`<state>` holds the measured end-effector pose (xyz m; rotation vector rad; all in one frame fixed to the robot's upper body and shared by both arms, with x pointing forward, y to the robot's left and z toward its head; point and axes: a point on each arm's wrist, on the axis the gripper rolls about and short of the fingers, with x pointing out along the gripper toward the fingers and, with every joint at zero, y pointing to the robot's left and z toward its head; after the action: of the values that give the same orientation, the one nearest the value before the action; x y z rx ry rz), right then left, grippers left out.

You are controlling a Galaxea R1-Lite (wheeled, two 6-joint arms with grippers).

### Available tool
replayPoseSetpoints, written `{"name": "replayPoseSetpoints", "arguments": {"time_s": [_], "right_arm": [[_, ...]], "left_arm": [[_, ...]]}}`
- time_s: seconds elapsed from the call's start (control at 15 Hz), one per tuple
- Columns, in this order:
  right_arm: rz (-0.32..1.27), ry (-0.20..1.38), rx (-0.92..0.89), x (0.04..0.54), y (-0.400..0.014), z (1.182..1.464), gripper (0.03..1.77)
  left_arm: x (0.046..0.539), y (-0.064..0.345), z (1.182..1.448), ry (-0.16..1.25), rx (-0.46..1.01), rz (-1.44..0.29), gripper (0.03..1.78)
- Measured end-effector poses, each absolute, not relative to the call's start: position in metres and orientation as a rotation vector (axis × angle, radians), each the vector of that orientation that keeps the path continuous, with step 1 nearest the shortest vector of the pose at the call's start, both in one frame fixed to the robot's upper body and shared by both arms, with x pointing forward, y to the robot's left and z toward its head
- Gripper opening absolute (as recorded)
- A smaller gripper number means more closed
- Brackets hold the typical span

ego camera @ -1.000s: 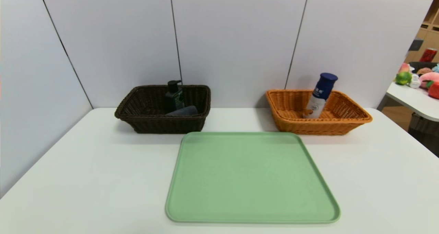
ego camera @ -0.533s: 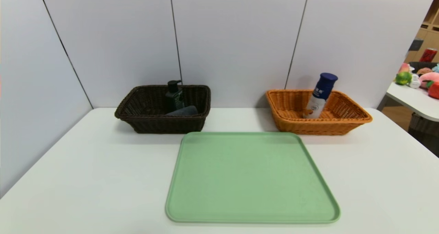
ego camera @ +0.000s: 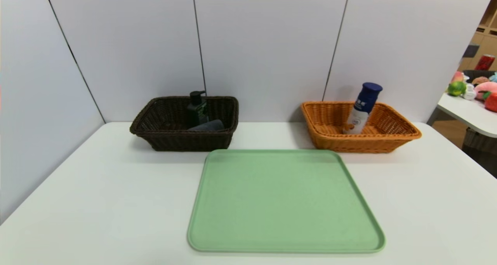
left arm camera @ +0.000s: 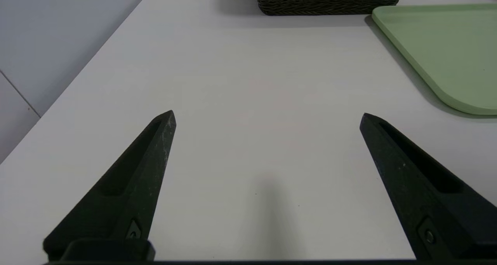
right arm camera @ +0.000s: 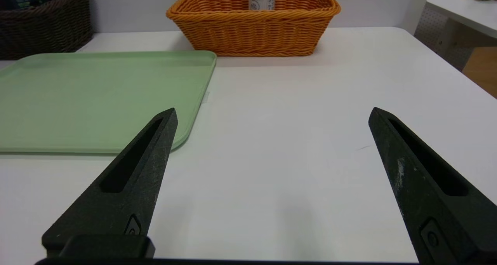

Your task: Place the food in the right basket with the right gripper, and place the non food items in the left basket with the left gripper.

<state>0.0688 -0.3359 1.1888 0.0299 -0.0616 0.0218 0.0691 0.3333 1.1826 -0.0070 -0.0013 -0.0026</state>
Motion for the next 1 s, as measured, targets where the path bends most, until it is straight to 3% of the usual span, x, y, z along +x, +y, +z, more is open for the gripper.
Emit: {"name": "replayPoseSetpoints", "arguments": {"time_s": [0.27,1.0], "right_arm": [[-0.003,0.001,0.042,0.069,-0.3365,1.1825,1.7],[-0.001,-0.006,0.047,0.0686,-0.3365,1.1841,1.7]], "left_arm": [[0.0691,0.3338,1.1827,-0.003,-0.044,0.02,1.69],[0.0691,0.3339,1.1828,-0.003,-0.045,0.023,1.69]]}}
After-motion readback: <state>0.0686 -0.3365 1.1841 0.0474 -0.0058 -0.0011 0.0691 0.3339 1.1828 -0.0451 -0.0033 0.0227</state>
